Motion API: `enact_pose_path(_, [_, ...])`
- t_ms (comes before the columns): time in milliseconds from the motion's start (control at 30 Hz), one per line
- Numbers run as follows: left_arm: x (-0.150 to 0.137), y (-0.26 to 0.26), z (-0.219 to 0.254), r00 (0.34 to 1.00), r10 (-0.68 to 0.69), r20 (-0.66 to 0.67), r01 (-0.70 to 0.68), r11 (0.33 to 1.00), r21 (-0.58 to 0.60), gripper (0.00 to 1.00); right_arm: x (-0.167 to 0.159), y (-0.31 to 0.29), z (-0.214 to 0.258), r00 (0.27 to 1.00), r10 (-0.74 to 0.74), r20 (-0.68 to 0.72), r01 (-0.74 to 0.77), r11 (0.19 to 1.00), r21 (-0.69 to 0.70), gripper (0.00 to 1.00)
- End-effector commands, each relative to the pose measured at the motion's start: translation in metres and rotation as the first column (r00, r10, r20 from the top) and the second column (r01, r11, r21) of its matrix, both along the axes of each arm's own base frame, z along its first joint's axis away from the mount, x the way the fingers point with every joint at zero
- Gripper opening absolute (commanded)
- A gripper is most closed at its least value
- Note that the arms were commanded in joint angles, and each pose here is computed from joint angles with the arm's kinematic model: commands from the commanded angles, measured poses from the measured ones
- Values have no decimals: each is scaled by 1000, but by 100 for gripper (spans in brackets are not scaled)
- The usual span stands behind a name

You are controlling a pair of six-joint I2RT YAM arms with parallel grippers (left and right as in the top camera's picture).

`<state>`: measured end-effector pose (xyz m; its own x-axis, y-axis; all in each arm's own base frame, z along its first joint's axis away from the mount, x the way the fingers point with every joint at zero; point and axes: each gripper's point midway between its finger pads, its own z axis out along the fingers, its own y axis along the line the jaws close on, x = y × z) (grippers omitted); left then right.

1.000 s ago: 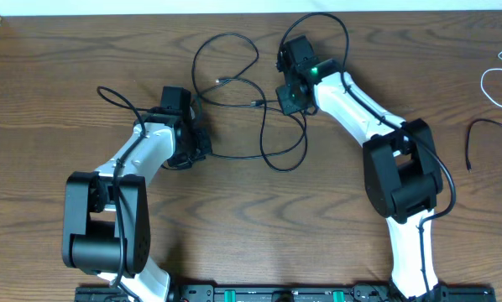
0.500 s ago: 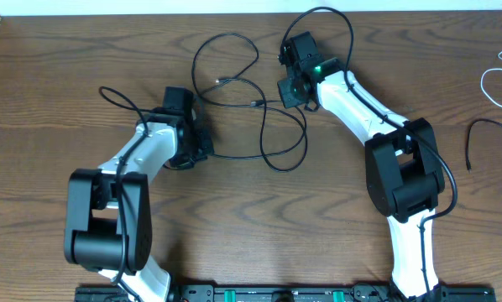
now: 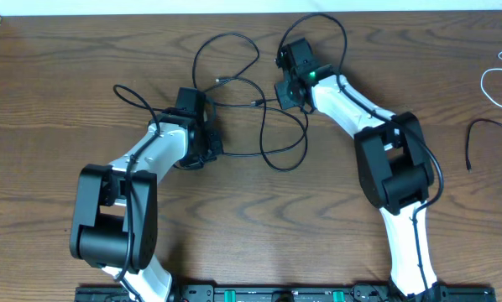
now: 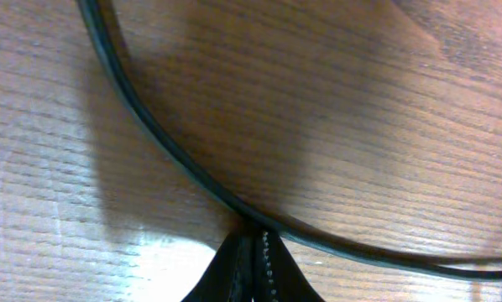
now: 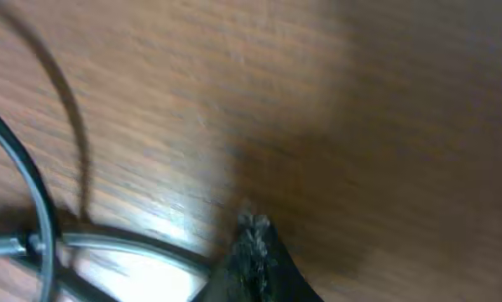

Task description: Untangle cables

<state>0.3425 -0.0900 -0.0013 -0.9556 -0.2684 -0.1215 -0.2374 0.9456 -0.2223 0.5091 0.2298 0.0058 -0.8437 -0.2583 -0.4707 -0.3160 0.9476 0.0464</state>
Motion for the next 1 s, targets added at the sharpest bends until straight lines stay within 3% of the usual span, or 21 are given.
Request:
enact_pose_path(0, [-6, -4, -13, 999, -9, -33, 9, 1000, 14, 8, -14, 8, -21, 997, 36, -66, -35, 999, 21, 1])
enact_pose_path(333, [2, -20, -10, 1000, -15, 12, 15, 1000, -2, 8, -69, 42, -30, 937, 268, -224, -247, 962, 120, 1])
enact_pose_path(633, [10, -46, -4, 997, -51, 59, 56, 995, -85, 8, -123, 58, -29, 847, 362, -390, -287, 928, 238, 4])
enact_pose_path(967, [11, -73, 1, 993, -75, 88, 87, 986, -144, 8, -115, 51, -10, 857, 316, -406, -215, 937, 274, 14])
